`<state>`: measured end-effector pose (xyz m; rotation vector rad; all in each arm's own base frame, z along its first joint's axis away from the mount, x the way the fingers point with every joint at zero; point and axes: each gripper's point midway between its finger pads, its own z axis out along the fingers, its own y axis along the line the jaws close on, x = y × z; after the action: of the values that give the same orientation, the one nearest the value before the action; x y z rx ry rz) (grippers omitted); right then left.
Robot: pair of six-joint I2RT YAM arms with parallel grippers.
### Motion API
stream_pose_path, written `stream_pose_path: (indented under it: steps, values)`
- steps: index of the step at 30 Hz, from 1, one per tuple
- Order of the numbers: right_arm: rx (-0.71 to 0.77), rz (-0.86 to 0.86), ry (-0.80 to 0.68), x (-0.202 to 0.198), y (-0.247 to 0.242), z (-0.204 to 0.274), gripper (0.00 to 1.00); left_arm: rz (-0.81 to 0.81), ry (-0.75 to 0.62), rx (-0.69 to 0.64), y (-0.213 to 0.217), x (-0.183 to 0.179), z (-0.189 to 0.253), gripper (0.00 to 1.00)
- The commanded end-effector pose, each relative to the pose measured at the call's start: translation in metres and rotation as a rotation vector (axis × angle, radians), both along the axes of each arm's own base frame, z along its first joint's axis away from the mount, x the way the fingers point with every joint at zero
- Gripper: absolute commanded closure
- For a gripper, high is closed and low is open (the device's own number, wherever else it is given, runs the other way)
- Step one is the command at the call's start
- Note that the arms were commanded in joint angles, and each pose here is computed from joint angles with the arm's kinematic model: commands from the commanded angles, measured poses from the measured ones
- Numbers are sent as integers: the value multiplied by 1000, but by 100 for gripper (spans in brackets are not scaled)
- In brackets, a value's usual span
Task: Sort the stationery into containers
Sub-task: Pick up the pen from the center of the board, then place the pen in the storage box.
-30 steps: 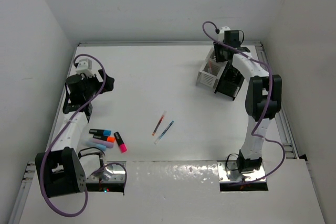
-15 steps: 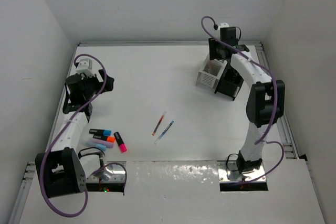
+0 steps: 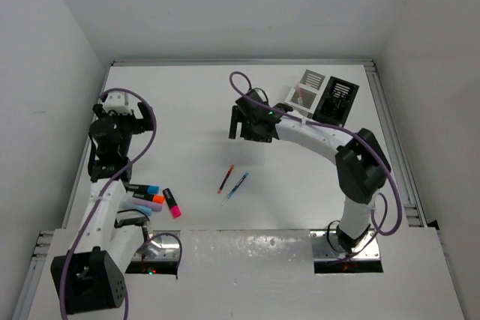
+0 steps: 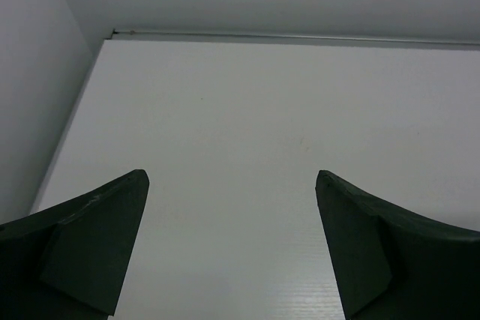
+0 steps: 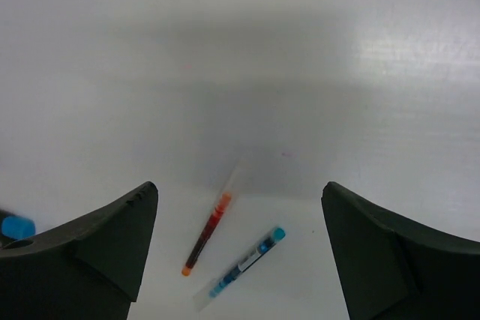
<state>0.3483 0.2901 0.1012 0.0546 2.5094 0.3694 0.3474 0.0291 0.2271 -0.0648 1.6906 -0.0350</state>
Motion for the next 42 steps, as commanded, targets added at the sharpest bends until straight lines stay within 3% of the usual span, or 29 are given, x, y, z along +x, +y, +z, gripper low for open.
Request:
stream_pose_path:
  steps: [1, 5, 9, 11, 16, 22, 25, 28, 35, 38, 42]
  values:
    - [31, -143, 63, -14, 12, -3, 12, 76, -64, 143, 13, -10, 10, 8]
    - [9, -210, 50, -22, 24, -16, 21, 114, -35, 188, 14, -24, 6, 6]
    - [9, -206, 122, -43, 39, -38, 51, 118, -10, 238, 13, -35, 3, 5]
    - [-7, -201, 147, -49, 40, -49, 52, 127, -18, 246, 14, -41, 5, 4]
    - [-25, -222, 224, -69, 44, -75, 38, 136, -4, 251, 12, -51, 4, 4]
    - [-34, -212, 266, -78, 59, -107, 39, 123, -30, 260, 3, -56, 8, 3]
    - [-93, -187, 238, -69, 56, -114, 45, 128, -39, 246, 2, -55, 9, 2]
    - [-143, -192, 242, -68, 45, -122, 58, 135, -47, 235, 3, -54, 10, 1]
    - [-185, -169, 261, -79, 33, -134, 100, 173, -42, 255, 12, -54, 8, 1]
    - [-203, -77, 225, -69, 42, -134, 100, 166, -33, 256, 11, -52, 5, 1]
    - [-45, 77, 15, -19, 94, -78, 100, 170, -26, 262, 14, -51, 4, 1]
